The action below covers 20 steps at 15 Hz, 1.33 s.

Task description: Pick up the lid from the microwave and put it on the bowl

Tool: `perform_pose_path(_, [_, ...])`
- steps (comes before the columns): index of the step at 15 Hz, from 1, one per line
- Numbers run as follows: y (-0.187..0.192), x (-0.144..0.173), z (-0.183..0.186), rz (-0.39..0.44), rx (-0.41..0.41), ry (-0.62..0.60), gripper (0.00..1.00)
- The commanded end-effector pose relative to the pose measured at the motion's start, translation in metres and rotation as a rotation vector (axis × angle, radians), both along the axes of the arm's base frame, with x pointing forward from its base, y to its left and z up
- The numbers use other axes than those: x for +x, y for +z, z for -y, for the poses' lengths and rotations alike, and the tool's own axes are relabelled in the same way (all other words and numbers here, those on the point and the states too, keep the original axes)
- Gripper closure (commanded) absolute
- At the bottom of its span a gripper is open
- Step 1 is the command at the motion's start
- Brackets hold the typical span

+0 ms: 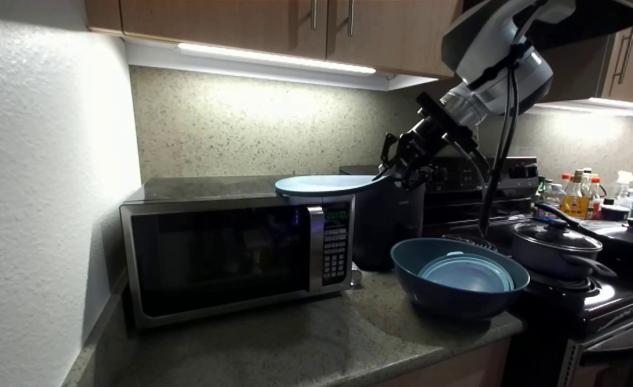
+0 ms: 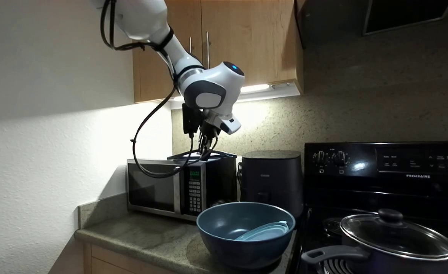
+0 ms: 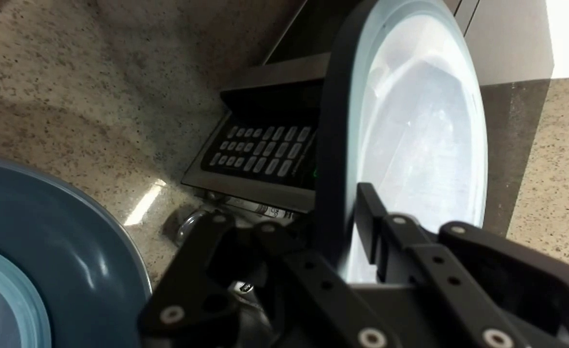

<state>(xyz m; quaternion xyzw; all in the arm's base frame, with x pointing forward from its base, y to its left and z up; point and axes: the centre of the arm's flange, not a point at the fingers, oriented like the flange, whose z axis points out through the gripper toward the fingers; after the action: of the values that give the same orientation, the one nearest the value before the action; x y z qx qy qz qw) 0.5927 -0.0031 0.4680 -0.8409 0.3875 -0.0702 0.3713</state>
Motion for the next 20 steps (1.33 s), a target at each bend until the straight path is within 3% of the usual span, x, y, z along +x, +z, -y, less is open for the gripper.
perform_pose_path(1, [0.002,-0.006,0.001,-0.008,0.002,0.002,0.97])
perform_pose_path(5, [0.003,-0.063,0.021,0.004,-0.007,-0.09,0.97])
perform_pose_path(9, [-0.013,-0.126,0.039,0.087,0.104,-0.301,0.97])
perform_pose_path(13, [-0.018,-0.172,0.063,0.191,0.162,-0.502,0.97])
perform_pose_path(14, [-0.011,-0.135,0.056,0.137,0.147,-0.435,0.97])
perform_pose_path(15, [-0.01,-0.143,0.059,0.148,0.148,-0.446,0.89])
perform_pose_path(18, [-0.006,-0.14,0.057,0.154,0.149,-0.441,0.89])
perform_pose_path(19, [-0.007,-0.139,0.057,0.153,0.148,-0.441,0.97])
perform_pose_path(20, [-0.005,-0.141,0.07,0.156,0.158,-0.426,0.97])
